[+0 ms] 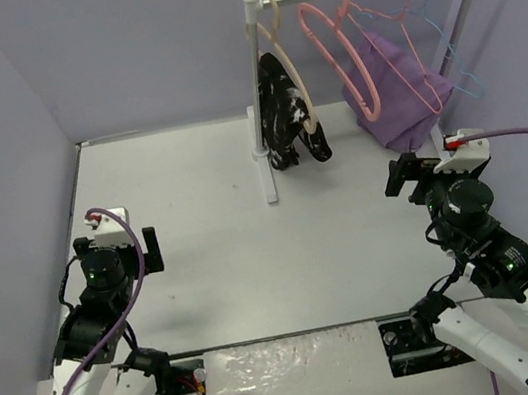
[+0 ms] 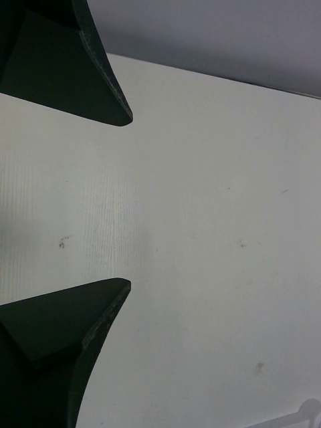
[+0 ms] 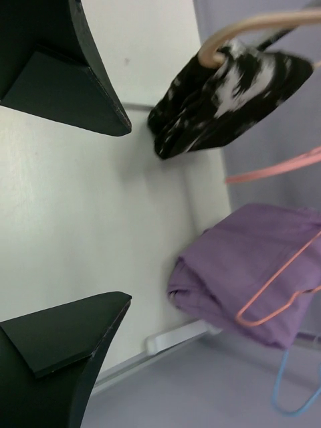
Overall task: Place the trousers on the hanger
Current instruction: Reset both arms
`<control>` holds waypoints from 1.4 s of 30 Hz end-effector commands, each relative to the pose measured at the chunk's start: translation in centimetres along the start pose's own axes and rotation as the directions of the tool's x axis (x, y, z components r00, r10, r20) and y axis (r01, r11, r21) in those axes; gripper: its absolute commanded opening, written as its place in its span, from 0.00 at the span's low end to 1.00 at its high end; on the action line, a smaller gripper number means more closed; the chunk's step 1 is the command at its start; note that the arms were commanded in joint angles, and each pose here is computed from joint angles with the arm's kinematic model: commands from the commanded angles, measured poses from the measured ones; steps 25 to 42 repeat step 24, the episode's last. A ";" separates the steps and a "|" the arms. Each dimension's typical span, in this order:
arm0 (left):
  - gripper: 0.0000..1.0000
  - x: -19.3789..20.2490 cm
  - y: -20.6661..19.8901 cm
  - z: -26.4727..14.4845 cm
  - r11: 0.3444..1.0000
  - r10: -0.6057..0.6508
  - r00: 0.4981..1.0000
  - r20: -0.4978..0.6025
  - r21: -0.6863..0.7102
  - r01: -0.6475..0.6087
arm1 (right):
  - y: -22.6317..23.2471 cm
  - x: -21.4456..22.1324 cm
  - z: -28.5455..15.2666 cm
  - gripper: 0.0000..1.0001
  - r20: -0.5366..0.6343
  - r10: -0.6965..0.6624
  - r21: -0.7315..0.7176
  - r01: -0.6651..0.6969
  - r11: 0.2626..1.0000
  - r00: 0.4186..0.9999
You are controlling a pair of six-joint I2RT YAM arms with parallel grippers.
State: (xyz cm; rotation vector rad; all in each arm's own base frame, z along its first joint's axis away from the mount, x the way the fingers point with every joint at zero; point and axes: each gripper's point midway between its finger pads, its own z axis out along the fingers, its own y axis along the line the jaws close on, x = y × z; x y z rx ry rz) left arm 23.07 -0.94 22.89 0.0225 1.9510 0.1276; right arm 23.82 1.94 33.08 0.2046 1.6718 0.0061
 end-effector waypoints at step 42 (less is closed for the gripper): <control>0.97 0.0 0.4 0.7 1.000 -0.002 0.997 0.083 -0.022 0.004 | -4.9 2.4 -2.7 1.00 0.032 0.065 0.167 -0.070 0.984 0.997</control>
